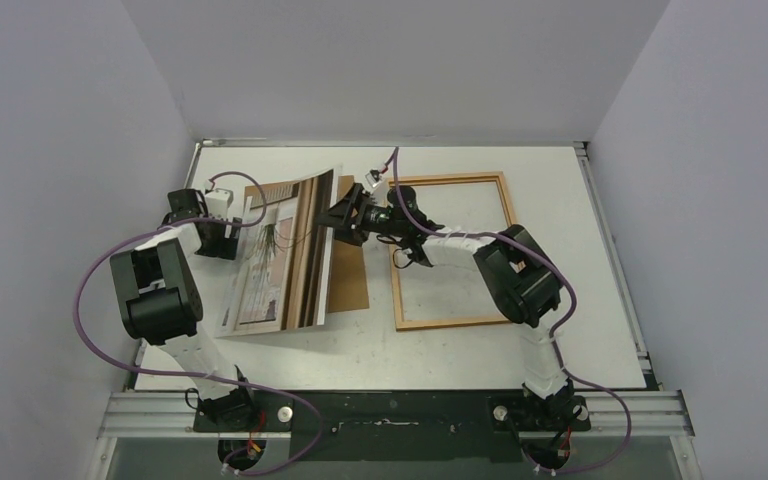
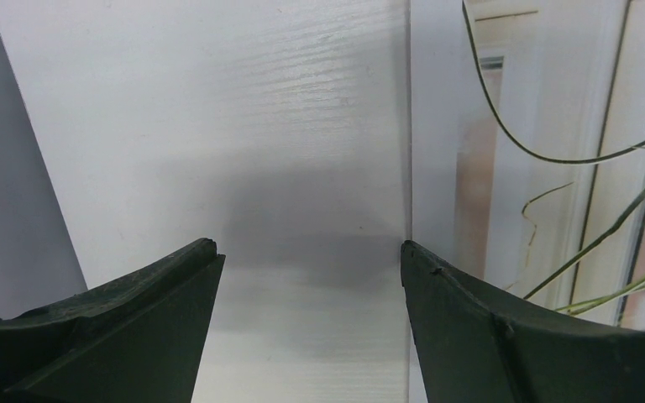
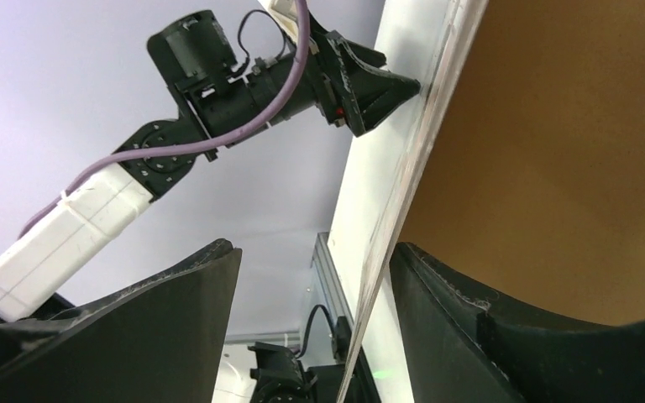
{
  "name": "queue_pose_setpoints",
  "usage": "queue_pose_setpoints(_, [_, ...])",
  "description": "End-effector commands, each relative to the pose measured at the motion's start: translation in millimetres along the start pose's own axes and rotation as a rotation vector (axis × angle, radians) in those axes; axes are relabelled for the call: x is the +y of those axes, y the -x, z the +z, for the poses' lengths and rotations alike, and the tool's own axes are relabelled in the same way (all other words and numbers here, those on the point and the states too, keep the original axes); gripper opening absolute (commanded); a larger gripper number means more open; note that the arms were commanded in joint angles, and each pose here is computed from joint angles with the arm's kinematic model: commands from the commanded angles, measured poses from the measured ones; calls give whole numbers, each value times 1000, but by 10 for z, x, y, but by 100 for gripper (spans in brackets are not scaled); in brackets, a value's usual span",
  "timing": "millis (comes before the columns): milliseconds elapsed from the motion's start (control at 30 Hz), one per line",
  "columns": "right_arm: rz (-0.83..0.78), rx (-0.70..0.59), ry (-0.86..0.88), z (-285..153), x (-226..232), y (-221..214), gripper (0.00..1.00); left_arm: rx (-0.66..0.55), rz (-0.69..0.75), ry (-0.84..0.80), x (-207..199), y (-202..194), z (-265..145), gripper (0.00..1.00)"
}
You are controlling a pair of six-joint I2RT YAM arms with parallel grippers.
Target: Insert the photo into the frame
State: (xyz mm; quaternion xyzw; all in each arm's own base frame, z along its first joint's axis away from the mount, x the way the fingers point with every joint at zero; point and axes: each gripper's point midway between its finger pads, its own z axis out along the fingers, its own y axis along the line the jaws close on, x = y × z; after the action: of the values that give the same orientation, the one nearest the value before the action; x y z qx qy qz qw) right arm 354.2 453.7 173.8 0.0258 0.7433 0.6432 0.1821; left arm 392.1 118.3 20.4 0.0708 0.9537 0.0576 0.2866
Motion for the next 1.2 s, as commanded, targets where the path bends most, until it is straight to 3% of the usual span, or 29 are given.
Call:
queue_pose_setpoints(0, [-99, 26, 1, 75, 180, -64, 66, 87, 13, -62, -199, -278, 87, 77])
queue_pose_setpoints(133, [-134, 33, -121, 84, -44, -106, 60, 89, 13, -65, -203, -281, 88, 77])
queue_pose_setpoints(267, [-160, 26, -153, 69, -34, -86, 46, 89, 15, -66, -206, -276, 83, 77])
queue_pose_setpoints(367, [-223, 9, -174, 41, 109, 7, 27, 86, 12, -72, -201, -236, 46, 78])
queue_pose_setpoints(467, [-298, -13, -212, -3, 234, 153, 17, 68, -3, -90, -165, -92, -62, 83])
queue_pose_setpoints(767, [-430, -36, -299, -207, 409, 405, 12, -17, -92, -265, -252, 431, -609, 91])
queue_pose_setpoints(967, [-438, -54, -299, -278, 498, 441, 12, -11, -21, -291, -551, 332, -602, 91])
queue_pose_setpoints(1167, [-500, -41, -309, -364, 681, 493, 13, -5, -44, -344, -694, 372, -614, 91])
